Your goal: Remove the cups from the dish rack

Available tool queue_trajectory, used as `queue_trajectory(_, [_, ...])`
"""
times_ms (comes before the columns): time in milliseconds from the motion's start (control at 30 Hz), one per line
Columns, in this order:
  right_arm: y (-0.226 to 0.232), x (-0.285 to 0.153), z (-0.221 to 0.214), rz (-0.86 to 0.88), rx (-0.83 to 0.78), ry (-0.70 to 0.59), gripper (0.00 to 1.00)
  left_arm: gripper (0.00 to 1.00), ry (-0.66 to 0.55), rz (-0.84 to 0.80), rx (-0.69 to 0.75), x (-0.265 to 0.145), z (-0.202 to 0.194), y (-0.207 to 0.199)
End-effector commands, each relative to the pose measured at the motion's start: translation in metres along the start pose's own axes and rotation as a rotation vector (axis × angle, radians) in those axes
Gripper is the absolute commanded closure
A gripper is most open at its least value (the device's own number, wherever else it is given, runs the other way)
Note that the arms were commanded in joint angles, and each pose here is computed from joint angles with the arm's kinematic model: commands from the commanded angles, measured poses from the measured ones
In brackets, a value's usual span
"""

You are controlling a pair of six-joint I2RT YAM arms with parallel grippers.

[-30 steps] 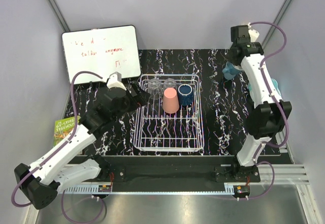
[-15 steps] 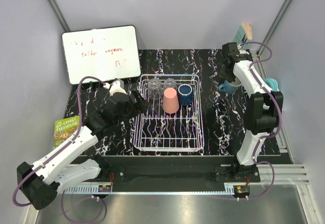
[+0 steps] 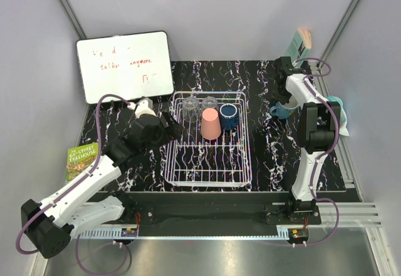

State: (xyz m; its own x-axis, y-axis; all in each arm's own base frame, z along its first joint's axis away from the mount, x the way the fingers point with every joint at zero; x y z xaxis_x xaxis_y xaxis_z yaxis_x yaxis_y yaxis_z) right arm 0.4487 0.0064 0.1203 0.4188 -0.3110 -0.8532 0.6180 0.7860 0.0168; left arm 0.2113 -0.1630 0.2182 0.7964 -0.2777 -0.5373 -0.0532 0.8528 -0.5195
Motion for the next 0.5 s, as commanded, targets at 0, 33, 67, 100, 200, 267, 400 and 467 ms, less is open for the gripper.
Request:
queue_trajectory(0, [0.013, -0.005, 0.033, 0.052, 0.042, -0.083, 1.00, 0.11, -0.049, -0.018, -0.003, 0.002, 0.008, -0.004])
queue_trajectory(33, [0.013, -0.003, 0.035, 0.052, 0.045, -0.086, 1.00, 0.11, -0.050, -0.019, -0.003, 0.001, 0.008, -0.004])
queue_trajectory(67, [0.013, -0.002, 0.035, 0.047, 0.041, -0.086, 1.00, 0.11, -0.049, -0.016, -0.004, 0.002, 0.008, -0.003])
queue_trajectory(100, [0.012, 0.000, 0.036, 0.044, 0.039, -0.087, 1.00, 0.11, -0.050, -0.017, -0.006, 0.001, 0.008, -0.003])
queue_trajectory(200, [0.011, 0.005, 0.040, 0.034, 0.033, -0.089, 1.00, 0.11, -0.046, -0.012, -0.004, 0.003, 0.007, -0.003])
queue_trajectory(267, [0.009, 0.007, 0.045, 0.030, 0.037, -0.092, 1.00, 0.11, -0.042, -0.010, -0.006, 0.004, 0.006, -0.003])
queue_trajectory(400, [0.009, 0.014, 0.043, 0.035, 0.037, -0.071, 1.00, 0.11, -0.029, -0.004, -0.006, 0.007, 0.004, -0.003])
queue_trajectory(467, [0.010, 0.017, 0.039, 0.038, 0.037, -0.056, 1.00, 0.11, -0.019, -0.005, -0.005, 0.008, 0.002, -0.003])
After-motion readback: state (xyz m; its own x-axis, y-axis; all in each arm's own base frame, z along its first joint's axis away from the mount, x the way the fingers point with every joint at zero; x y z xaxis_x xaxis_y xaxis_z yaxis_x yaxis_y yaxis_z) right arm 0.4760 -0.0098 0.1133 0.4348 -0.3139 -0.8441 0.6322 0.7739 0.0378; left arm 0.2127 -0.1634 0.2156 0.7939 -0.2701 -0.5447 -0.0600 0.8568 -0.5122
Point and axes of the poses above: each gripper's point midway between its finger pads, its own x axis out along the fingers, its own y axis along the line the jaws close on, z = x × y, the point moved 5 cm from there along -x, back along the fingers, and after that the axes turned 1 degree about x, right-handed, at the moved point
